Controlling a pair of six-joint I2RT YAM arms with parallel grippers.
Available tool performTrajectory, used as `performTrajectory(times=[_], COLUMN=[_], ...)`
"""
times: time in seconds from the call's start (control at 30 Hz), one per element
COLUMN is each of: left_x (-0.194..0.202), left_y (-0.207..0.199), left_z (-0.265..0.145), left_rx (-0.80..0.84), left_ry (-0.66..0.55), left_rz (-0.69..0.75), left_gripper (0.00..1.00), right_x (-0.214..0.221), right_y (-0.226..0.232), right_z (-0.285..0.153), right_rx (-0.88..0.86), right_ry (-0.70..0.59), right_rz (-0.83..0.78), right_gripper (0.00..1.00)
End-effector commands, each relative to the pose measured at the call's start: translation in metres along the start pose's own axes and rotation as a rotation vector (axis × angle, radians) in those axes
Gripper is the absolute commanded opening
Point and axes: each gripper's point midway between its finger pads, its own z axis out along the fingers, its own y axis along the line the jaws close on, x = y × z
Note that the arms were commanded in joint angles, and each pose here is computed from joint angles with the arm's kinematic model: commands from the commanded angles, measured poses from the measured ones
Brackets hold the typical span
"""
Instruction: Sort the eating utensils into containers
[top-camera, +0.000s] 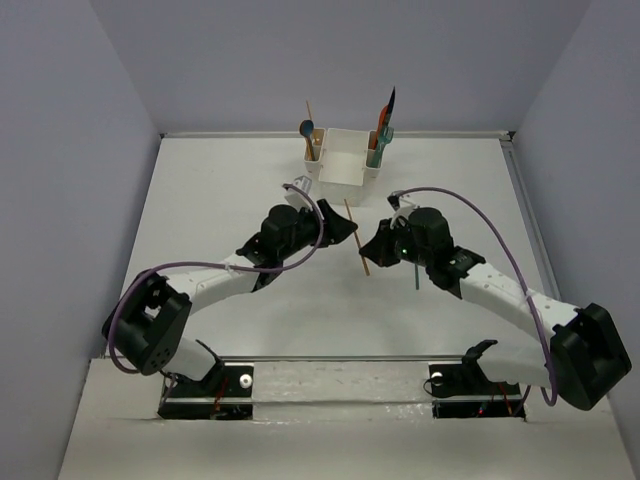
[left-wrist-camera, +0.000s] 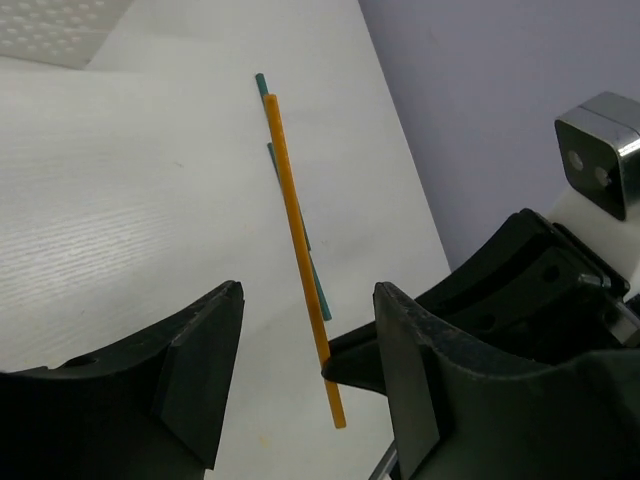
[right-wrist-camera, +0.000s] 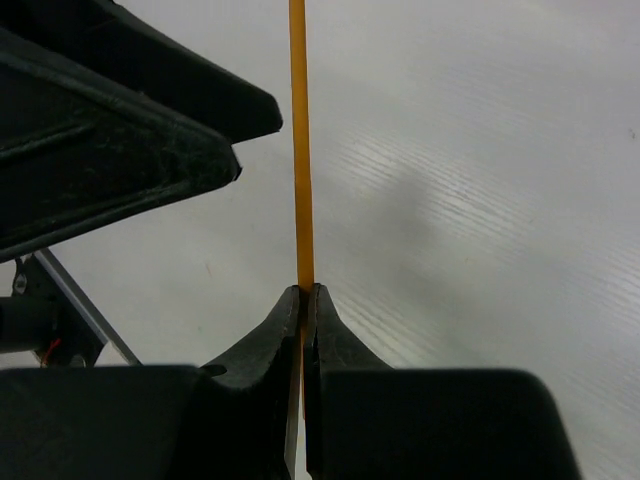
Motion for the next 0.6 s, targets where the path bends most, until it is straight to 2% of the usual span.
performTrajectory(times=[0.0, 0.23, 0.33, 0.4, 0.43, 0.57], left_x=[-0.03, -0.028, -0.029, -0.032, -0.034, -0.038], left_y=[-0.019, -0.015, -0.016, -0.015, -0.016, -0.013], left_z=[0.014, 0.03, 0.031, 0.03, 0.028, 0.023], left_rx=[0.05, 0.042, 0.048, 0.041, 0.037, 0.002], left_ry=[-0.109, -0.108, -0.118, -0.13, -0.138, -0.143], left_rz=[0.023, 0.049, 0.052, 0.055, 0.059, 0.081], left_gripper=[0.53, 0.41, 0.24, 0.05, 0.0, 0.0], right_x=[-0.007, 0.001, 0.001, 0.001, 0.001, -0.003], right_y=[0.026, 0.029, 0.028, 0.027, 0.027, 0.024], right_z=[-0.003, -0.001, -0.001, -0.001, -0.001, -0.001], right_rx=[-0.112, -0.146, -0.14, -0.137, -0.135, -0.116], right_ry=[-0.036, -0.017, -0.022, -0.023, -0.025, -0.044], right_rz=[-0.017, -0.004, -0.002, 0.001, 0.003, 0.015], right_gripper=[0.0, 0.0, 0.0, 0.0, 0.0, 0.01])
